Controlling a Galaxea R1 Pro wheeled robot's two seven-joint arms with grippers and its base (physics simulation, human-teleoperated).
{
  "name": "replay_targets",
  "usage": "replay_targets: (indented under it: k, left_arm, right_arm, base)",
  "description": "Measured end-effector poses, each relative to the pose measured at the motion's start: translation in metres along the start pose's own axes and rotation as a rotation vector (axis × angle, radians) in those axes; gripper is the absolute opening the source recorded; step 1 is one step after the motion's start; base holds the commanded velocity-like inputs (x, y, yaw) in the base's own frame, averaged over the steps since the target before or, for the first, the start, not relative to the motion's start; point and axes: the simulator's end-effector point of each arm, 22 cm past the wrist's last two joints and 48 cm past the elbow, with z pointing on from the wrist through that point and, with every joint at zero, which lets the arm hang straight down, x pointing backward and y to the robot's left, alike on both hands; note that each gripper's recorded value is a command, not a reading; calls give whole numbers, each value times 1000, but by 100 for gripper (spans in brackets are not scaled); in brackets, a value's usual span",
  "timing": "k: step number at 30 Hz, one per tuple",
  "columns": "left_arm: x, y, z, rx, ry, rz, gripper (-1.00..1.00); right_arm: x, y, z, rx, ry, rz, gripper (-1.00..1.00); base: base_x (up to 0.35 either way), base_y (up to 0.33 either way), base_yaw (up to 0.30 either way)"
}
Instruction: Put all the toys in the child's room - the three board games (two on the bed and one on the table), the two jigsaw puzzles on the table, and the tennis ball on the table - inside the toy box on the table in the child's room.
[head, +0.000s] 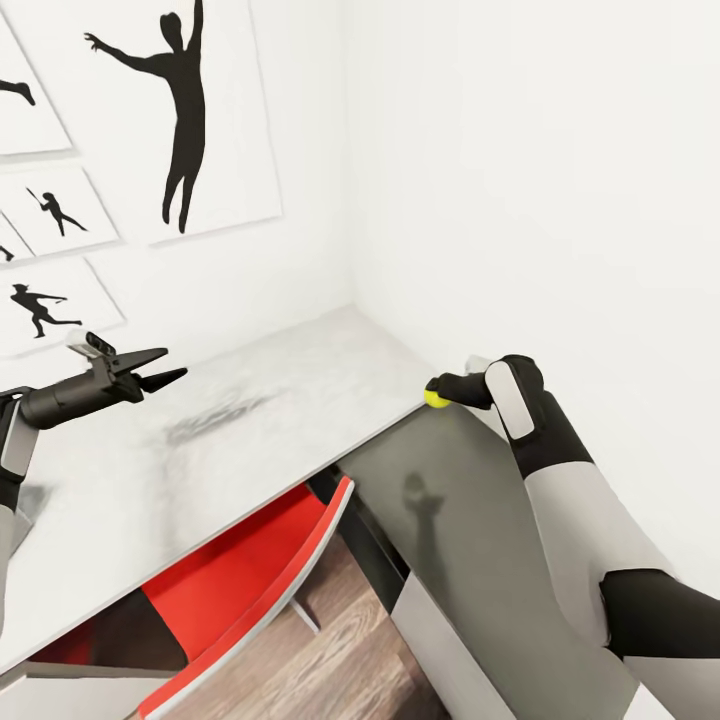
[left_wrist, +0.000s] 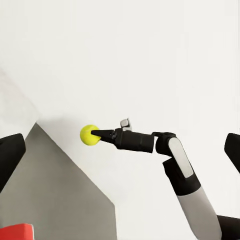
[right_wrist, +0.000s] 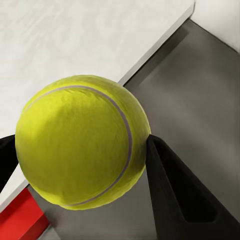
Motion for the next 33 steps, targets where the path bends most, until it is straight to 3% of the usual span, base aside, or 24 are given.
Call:
replay_targets:
  k: [23,33]
  left_arm:
    - [-1,-2,0,3,-1,3,100]
    - [-6,-17,0,12,-1,38,100]
  right_arm:
    - [0,0,-1,-1,-1,0,-100]
    - [-5,3,-9,-5,-14,-2,-100]
  base:
    - [0,0,7]
    - [0,0,101]
